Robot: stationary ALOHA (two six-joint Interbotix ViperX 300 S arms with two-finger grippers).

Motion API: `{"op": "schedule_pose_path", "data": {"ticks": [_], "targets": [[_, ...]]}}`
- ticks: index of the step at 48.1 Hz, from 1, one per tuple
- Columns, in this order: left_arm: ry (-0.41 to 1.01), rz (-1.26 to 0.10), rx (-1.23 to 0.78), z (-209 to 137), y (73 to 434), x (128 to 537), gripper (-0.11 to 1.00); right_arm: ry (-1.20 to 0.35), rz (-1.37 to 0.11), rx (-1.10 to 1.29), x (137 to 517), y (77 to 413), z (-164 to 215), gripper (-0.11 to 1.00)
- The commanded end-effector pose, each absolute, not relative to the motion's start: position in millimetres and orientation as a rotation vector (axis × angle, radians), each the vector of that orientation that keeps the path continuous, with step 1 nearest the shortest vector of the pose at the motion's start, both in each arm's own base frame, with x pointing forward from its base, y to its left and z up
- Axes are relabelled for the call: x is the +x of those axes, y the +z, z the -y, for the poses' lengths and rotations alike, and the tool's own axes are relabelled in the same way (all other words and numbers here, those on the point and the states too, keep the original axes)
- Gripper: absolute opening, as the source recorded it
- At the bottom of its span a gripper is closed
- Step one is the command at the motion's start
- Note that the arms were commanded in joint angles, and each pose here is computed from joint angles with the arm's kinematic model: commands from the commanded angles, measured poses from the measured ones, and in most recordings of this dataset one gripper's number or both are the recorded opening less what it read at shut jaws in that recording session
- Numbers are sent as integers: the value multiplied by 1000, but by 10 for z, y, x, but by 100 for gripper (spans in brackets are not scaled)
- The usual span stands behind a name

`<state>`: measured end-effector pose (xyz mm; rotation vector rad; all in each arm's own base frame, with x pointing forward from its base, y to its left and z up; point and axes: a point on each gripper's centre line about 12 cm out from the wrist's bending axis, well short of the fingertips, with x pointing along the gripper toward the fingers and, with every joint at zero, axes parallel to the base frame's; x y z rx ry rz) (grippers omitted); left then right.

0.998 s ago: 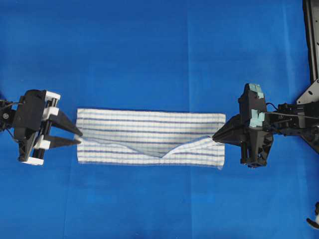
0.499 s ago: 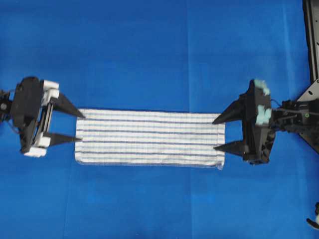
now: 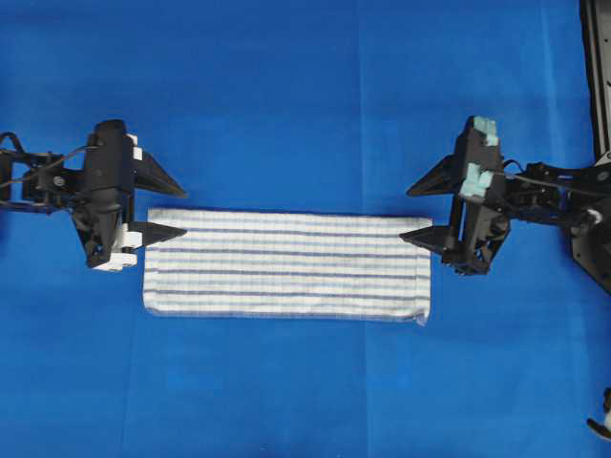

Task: Fold the blue towel.
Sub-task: 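Grasp the folded edge's two ends with both grippers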

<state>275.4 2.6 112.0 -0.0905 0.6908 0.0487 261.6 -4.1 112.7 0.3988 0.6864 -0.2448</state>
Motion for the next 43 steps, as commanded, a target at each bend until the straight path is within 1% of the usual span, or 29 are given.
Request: {"op": "schedule_pose_path", "data": {"ticks": [1, 9, 12, 15, 20, 24, 27, 30, 34, 38, 43], "targets": [[66, -685, -91, -83, 1086, 2828, 59, -262, -662, 391, 2683, 1114, 74, 86], [102, -715, -105, -177, 883, 2825, 58, -288, -691, 383, 2699, 962, 93, 82], [103, -725, -107, -178, 835, 2838, 57, -290, -697, 382, 2721, 940, 93, 78], [107, -736, -115, -180, 795, 2847, 54, -290, -705, 381, 2732, 921, 88, 73], [98, -751, -114, -148, 751, 2846, 44, -285, -707, 378, 2742, 912, 71, 65], [76, -762, -106, -79, 734, 2843, 33, -280, -713, 375, 2735, 906, 57, 56], [60, -765, -98, -34, 731, 2841, 24, -274, -715, 371, 2735, 902, 44, 47], [49, -771, -93, 0, 725, 2833, 14, -269, -716, 368, 2735, 905, 30, 31], [41, -785, -89, 23, 715, 2817, 4, -263, -719, 363, 2738, 907, 20, 14], [39, -803, -85, 28, 707, 2805, 3, -261, -720, 361, 2737, 905, 18, 2], [38, -811, -81, 25, 733, 2816, 3, -259, -714, 362, 2744, 922, 18, 1]]}}
